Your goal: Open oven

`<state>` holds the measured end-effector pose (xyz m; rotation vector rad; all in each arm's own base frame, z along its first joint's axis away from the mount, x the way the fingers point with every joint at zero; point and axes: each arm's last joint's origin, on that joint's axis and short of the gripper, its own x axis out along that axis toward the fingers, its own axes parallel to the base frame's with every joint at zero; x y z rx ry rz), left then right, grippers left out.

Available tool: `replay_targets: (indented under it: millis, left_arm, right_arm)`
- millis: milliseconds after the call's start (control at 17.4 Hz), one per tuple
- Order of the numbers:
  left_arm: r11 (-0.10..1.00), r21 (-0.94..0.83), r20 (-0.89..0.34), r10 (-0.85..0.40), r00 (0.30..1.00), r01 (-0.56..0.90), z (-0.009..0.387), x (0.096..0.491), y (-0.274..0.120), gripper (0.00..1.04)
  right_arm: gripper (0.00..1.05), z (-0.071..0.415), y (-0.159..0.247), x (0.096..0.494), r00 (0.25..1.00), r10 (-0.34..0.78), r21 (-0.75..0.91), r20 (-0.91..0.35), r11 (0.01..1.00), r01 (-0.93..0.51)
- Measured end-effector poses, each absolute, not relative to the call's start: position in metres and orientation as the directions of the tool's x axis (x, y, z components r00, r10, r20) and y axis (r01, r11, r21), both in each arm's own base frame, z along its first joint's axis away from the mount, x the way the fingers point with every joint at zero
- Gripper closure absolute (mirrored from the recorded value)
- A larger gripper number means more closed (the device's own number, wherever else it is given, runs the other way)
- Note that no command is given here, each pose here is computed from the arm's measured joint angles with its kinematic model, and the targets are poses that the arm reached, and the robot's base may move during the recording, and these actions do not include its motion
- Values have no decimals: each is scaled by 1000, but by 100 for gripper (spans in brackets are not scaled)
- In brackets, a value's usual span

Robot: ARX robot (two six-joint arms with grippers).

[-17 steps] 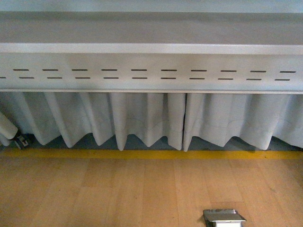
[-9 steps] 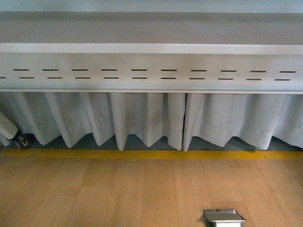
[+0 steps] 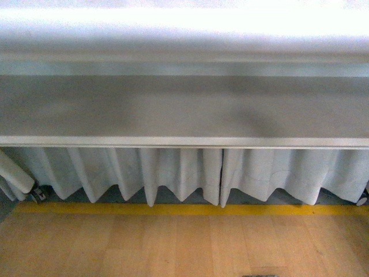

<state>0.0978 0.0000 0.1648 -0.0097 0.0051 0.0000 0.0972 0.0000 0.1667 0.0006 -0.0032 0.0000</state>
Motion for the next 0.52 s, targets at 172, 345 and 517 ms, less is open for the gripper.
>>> replay_targets:
  millis: [172, 345, 517]
  left_arm:
    - [1000, -10, -5, 0, 1000, 0, 165, 98, 0, 7]
    - [1000, -10, -4, 0, 1000, 0, 165, 98, 0, 7]
    - [1000, -10, -5, 0, 1000, 0, 165, 98, 0, 7]
  right_arm:
    - [6, 167, 0, 97, 1000, 0, 1, 3, 1000, 0]
    - [6, 167, 0, 97, 1000, 0, 1, 4, 1000, 0]
    - [6, 167, 0, 97, 1000, 0, 1, 4, 1000, 0]
